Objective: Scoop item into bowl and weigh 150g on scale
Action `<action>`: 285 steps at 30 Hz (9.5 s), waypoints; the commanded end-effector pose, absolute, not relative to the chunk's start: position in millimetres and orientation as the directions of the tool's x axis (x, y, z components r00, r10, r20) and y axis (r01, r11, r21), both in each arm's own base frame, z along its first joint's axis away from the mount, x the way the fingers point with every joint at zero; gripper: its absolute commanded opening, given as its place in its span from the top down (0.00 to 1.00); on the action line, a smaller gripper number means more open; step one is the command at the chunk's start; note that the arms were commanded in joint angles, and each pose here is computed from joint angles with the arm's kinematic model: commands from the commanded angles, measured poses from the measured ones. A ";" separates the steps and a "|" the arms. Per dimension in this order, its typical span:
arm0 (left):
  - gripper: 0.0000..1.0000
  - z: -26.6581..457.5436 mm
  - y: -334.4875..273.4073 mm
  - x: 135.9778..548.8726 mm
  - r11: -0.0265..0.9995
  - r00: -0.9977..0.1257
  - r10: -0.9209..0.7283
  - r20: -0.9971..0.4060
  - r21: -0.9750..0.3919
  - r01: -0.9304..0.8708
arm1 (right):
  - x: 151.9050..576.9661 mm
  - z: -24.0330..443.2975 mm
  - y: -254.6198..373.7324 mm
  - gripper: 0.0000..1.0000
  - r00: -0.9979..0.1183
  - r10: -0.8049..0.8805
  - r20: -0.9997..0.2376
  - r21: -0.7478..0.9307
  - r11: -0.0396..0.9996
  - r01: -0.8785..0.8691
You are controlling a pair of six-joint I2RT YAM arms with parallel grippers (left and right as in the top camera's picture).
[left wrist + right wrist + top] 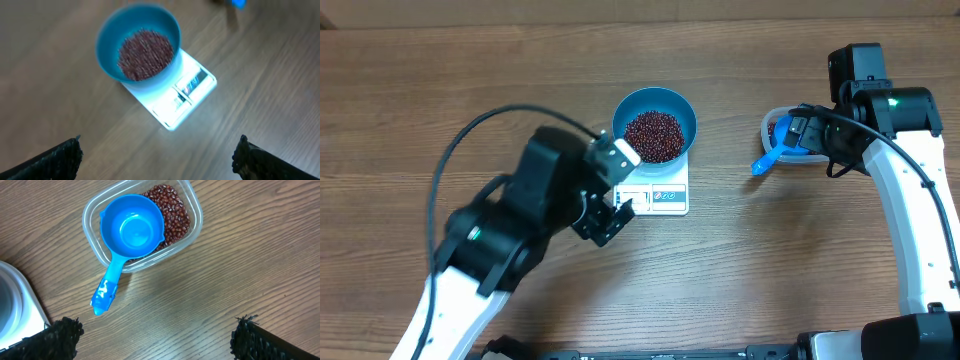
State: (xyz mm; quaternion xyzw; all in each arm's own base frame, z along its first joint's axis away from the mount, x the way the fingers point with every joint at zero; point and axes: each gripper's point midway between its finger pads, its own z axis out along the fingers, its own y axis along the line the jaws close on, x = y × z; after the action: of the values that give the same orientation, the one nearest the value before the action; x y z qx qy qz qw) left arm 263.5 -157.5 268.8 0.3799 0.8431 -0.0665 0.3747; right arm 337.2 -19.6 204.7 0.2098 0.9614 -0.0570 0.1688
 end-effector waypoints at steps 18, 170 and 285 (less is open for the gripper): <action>0.00 311.1 -62.6 251.8 0.933 -0.316 0.256 -0.914 0.148 0.328 | 343.9 214.8 -20.7 0.00 -0.845 0.376 -0.379 -0.029 0.909 0.417; 0.00 156.9 17.2 245.5 0.997 -0.069 -0.065 -0.995 -0.062 -0.051 | 343.8 214.9 -20.7 0.00 -0.845 0.376 -0.379 -0.029 0.908 0.417; 0.01 156.9 17.2 245.5 0.997 -0.069 -0.065 -0.995 -0.062 -0.051 | 246.1 169.7 13.0 0.00 -0.035 0.190 -0.981 0.192 0.980 -0.054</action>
State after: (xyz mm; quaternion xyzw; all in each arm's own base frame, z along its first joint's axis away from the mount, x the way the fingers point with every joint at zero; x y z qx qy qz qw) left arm 245.8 17.4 156.8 -0.0395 0.7329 -0.0033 0.6792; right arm 246.2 12.5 170.6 0.0544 0.7161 0.0914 0.6899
